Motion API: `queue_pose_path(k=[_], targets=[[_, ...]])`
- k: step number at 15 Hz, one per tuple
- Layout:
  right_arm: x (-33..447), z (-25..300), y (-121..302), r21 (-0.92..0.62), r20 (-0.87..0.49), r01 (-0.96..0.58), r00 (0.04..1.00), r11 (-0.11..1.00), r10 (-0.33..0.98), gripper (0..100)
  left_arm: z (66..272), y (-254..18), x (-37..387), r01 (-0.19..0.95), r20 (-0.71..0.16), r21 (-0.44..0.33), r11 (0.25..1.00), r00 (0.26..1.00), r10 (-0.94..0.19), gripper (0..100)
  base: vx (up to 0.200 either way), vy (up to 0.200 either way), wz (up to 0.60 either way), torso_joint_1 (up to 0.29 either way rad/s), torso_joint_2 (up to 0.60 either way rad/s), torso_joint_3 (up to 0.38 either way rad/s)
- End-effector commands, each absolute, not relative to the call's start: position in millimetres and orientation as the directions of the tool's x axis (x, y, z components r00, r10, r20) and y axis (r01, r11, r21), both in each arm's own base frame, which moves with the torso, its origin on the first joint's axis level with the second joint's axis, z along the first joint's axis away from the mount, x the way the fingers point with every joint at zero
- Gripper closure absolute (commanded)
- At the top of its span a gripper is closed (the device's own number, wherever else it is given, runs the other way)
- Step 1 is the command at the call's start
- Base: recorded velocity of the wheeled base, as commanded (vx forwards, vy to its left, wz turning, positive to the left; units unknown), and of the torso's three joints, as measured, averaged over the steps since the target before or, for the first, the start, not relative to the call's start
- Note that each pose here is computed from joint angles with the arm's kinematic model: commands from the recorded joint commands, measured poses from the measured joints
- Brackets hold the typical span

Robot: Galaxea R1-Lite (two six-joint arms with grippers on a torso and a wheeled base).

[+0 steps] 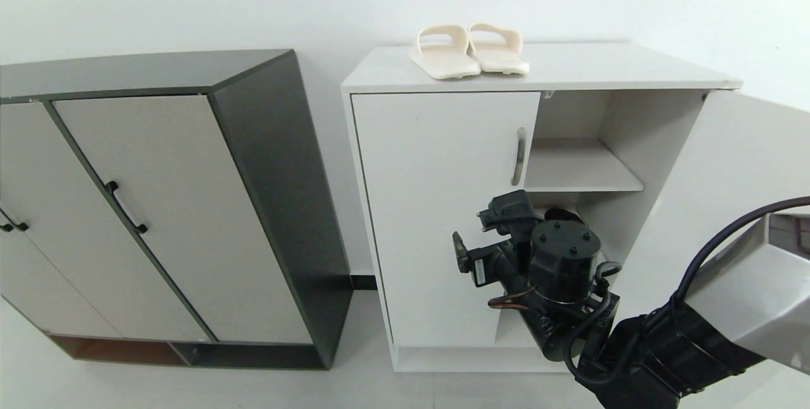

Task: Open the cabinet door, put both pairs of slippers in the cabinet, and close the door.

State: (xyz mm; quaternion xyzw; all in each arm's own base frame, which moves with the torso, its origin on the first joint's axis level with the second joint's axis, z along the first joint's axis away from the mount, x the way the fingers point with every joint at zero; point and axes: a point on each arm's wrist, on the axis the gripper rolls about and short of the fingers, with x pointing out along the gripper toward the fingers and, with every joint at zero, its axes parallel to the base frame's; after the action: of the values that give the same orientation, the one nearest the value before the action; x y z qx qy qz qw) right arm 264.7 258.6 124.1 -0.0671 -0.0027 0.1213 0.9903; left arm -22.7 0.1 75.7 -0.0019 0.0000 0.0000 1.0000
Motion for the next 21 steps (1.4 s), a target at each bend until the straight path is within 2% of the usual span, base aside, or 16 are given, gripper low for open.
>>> queue_pose_path(k=[1, 10, 21], targets=[[264.3, 123.2, 259.4, -0.135, -0.013, -0.242, 0.970, 0.961, 0.243, 0, 75.7, 0.1, -22.6, 0.000, -0.002, -0.003, 1.000, 1.000, 0.000, 100, 0.000, 0.000, 0.00, 0.129, -0.46, -0.344], [264.6, 123.9, 258.8, -0.132, -0.010, -0.241, 0.970, 0.962, 0.241, 0, 75.7, 0.1, -22.6, 0.000, -0.002, -0.005, 1.000, 1.000, 0.000, 100, 0.000, 0.000, 0.00, 0.152, -0.47, -0.321], [264.3, 126.6, 259.6, -0.115, 0.019, -0.272, 0.961, 0.956, 0.275, 0, 75.7, 0.1, -22.6, 0.000, -0.002, -0.005, 1.000, 1.000, 0.000, 100, 0.000, 0.000, 0.00, 0.221, -0.53, -0.315]])
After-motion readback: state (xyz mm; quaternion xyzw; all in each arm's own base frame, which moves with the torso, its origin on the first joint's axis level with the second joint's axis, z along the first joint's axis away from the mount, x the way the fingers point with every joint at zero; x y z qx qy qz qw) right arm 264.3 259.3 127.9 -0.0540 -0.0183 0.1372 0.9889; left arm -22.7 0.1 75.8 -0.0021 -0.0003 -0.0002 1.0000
